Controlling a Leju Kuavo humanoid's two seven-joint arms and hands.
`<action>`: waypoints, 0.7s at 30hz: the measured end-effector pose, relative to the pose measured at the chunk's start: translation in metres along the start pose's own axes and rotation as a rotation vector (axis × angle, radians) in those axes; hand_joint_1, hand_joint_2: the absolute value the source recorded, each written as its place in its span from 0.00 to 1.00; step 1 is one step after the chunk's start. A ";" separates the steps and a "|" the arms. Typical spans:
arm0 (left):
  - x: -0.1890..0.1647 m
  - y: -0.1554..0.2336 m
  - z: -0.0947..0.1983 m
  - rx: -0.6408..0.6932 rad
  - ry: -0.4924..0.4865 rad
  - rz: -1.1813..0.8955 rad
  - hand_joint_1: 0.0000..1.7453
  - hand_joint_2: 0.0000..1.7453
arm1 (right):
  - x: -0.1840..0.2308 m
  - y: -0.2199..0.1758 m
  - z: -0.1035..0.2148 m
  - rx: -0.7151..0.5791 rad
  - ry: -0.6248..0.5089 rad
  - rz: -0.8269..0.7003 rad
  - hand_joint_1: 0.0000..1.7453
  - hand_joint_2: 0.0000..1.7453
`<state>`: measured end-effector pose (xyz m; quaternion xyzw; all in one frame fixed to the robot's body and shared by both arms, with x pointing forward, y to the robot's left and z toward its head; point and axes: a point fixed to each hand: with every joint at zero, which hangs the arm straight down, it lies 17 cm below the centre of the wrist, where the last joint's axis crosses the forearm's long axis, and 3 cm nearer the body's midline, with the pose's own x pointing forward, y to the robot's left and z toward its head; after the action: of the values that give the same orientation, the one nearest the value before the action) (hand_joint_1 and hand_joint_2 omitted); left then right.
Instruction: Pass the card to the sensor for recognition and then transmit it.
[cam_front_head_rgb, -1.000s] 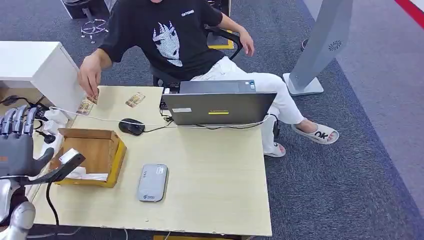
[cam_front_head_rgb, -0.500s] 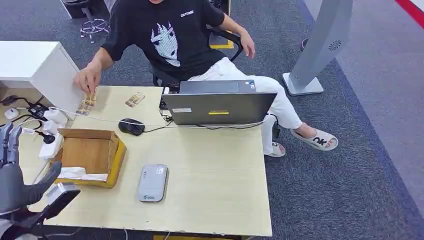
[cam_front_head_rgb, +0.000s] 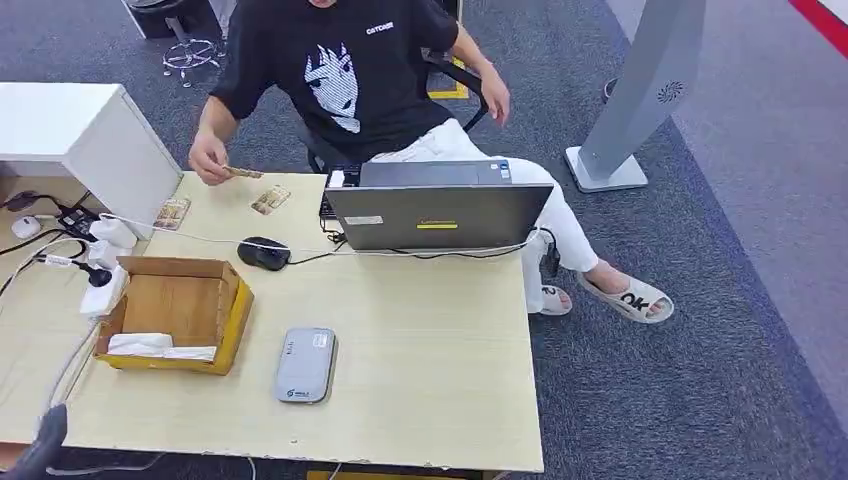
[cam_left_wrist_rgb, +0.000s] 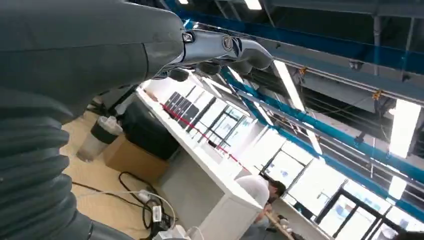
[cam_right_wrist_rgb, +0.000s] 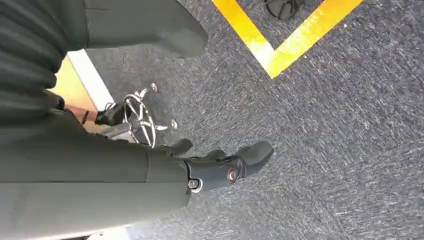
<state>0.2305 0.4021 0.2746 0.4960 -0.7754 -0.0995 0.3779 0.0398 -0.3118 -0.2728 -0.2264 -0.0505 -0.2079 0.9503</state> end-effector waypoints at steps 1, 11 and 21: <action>-0.007 0.008 0.002 0.022 0.030 0.003 0.00 1.00 | 0.000 0.000 0.000 -0.001 0.000 -0.001 0.00 1.00; -0.092 0.101 0.049 0.291 0.375 -0.124 0.00 1.00 | 0.000 -0.001 0.001 -0.015 -0.017 0.000 0.00 1.00; -0.116 0.118 0.077 0.321 0.467 -0.186 0.00 1.00 | 0.001 -0.002 0.001 -0.020 -0.023 0.002 0.00 1.00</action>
<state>0.1217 0.5407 0.2267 0.6280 -0.6244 0.1071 0.4519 0.0403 -0.3132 -0.2707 -0.2384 -0.0589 -0.2050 0.9475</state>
